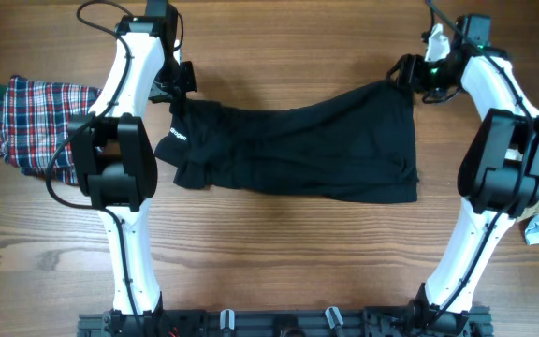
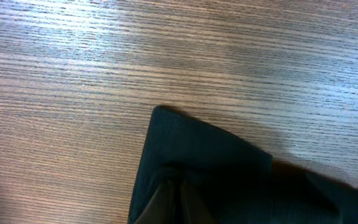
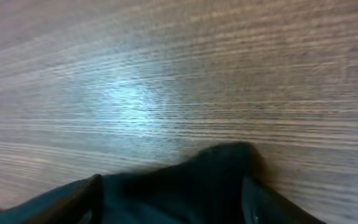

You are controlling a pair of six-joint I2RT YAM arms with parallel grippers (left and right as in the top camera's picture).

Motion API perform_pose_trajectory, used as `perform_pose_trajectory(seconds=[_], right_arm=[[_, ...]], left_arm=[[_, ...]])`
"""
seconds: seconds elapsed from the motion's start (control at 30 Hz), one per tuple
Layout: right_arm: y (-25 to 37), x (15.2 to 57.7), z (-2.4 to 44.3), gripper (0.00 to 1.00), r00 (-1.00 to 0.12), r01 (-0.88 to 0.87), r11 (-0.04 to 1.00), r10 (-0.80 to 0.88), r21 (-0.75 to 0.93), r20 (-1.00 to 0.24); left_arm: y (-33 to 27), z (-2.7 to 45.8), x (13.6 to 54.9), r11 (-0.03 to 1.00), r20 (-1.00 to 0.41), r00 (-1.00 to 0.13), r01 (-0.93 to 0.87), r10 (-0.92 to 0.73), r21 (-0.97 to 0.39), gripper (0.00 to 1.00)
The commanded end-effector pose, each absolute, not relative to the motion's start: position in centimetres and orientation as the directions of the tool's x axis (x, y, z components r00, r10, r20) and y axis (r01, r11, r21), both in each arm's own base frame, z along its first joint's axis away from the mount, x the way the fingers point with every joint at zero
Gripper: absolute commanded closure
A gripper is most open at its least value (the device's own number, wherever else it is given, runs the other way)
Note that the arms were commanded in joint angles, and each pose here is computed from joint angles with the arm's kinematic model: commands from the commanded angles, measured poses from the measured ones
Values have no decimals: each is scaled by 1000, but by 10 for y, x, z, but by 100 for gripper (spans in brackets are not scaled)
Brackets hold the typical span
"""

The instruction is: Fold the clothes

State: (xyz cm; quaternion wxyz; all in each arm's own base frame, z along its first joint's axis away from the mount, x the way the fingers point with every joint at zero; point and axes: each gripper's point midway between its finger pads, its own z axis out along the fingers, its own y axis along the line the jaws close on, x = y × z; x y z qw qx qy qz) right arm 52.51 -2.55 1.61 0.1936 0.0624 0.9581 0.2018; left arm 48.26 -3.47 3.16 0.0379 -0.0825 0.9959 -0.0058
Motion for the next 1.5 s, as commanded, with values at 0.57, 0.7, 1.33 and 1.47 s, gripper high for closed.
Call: perform_pose_trajectory(seconds=[0.57,0.7,1.33,1.47], right_arm=[[-44,430,144,96,-955,7,978,68,210,-287],[-37,383,135,96,-994,32,973,54,228,-92],[-19,391,130,18,-988,110,933,141,343,-66],[33,356,101,39,-998,28,893,-4,450,70]], left_arm=[[-34,29,483,986,-73,-984,-164,-164,-4,96],[-34,29,483,986,-73,-984,-164,-164,-4,96],[-62,100,488,978,-179,-972,-126,-155,-165,54],[-86,164,466,945,-208,-967,-76,-148,-318,53]])
